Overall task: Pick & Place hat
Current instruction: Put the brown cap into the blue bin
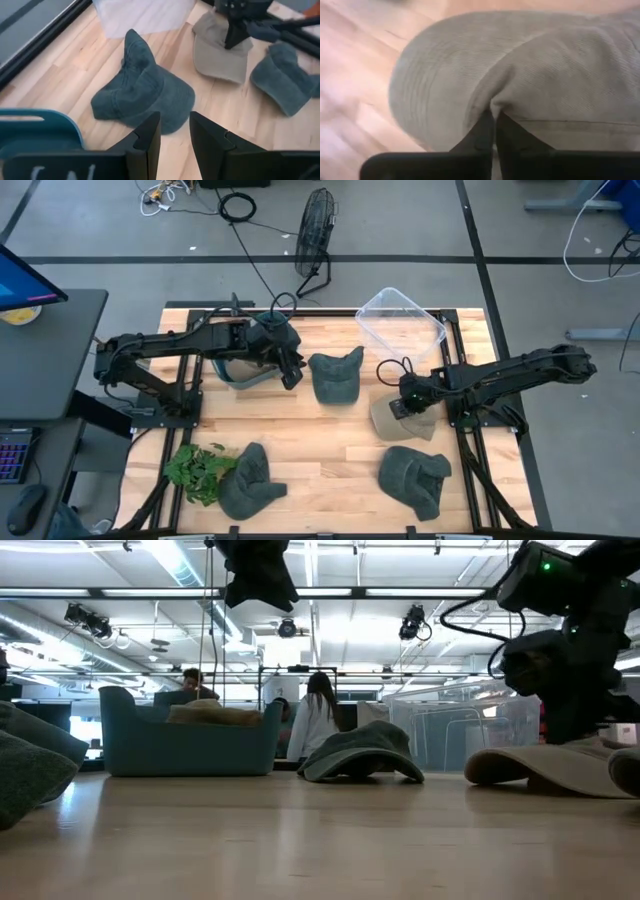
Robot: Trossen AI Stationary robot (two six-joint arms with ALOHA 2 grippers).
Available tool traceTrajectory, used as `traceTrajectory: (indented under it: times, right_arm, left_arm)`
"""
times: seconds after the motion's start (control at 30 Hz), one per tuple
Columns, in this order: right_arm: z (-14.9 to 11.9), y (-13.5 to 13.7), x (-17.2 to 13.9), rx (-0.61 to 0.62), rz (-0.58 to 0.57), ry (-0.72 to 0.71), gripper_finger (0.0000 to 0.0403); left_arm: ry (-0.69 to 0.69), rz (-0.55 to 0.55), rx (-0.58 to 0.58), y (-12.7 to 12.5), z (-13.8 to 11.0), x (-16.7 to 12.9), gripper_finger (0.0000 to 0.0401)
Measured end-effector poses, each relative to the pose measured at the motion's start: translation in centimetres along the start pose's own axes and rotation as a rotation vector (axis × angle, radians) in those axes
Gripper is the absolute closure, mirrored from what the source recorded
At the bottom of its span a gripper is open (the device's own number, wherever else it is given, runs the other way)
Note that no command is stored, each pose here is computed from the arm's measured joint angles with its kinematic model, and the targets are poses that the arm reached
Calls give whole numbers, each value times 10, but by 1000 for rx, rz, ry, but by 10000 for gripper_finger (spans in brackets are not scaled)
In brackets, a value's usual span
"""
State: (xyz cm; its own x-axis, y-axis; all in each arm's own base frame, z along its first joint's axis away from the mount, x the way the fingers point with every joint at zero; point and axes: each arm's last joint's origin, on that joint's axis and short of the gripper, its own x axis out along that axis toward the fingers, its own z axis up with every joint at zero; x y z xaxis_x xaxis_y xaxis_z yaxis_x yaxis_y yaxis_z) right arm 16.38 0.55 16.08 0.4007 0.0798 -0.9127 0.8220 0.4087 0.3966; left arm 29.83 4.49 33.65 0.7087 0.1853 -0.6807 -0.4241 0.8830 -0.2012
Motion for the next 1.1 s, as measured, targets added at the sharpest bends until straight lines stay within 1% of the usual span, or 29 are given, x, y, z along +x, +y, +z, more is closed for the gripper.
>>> traceTrajectory:
  times: [0.1, 0.17, 0.23, 0.27, 0.43, 0.5, 0.57, 0.63, 0.77, 0.87, 0.97, 1.1]
  right_arm:
    - [3, 8, -1, -4, 87, -17, 385]
    - [5, 15, -3, -10, 148, -35, 389]
    - [10, 26, -11, -23, 214, -65, 396]
    - [12, 33, -16, -42, 250, -87, 397]
    - [26, 62, -44, -147, 399, -216, 396]
    - [32, 70, -55, -197, 433, -268, 399]
    - [38, 76, -65, -232, 437, -326, 399]
    - [43, 79, -73, -250, 429, -394, 399]
    - [55, 85, -86, -273, 395, -535, 400]
    - [62, 89, -91, -298, 387, -625, 401]
    - [68, 93, -93, -313, 396, -683, 401]
    - [74, 98, -91, -315, 427, -721, 401]
  left_arm:
    - [3, -8, -109, -1, 0, 0, 293]
    - [8, -20, -187, -3, -1, 0, 293]
    - [20, -43, -216, -8, -3, -1, 293]
    - [27, -58, -196, -11, -4, -1, 293]
    - [43, -116, -12, -30, -12, -4, 293]
    - [46, -133, 33, -37, -15, -5, 293]
    - [50, -145, 31, -42, -18, -6, 293]
    - [54, -149, -57, -45, -19, -7, 293]
    - [39, -114, -310, -45, -17, -7, 293]
    - [7, -90, -429, -42, -14, -6, 293]
    - [-26, -73, -476, -40, -11, -2, 293]
    - [-78, -82, -462, -39, -5, 3, 293]
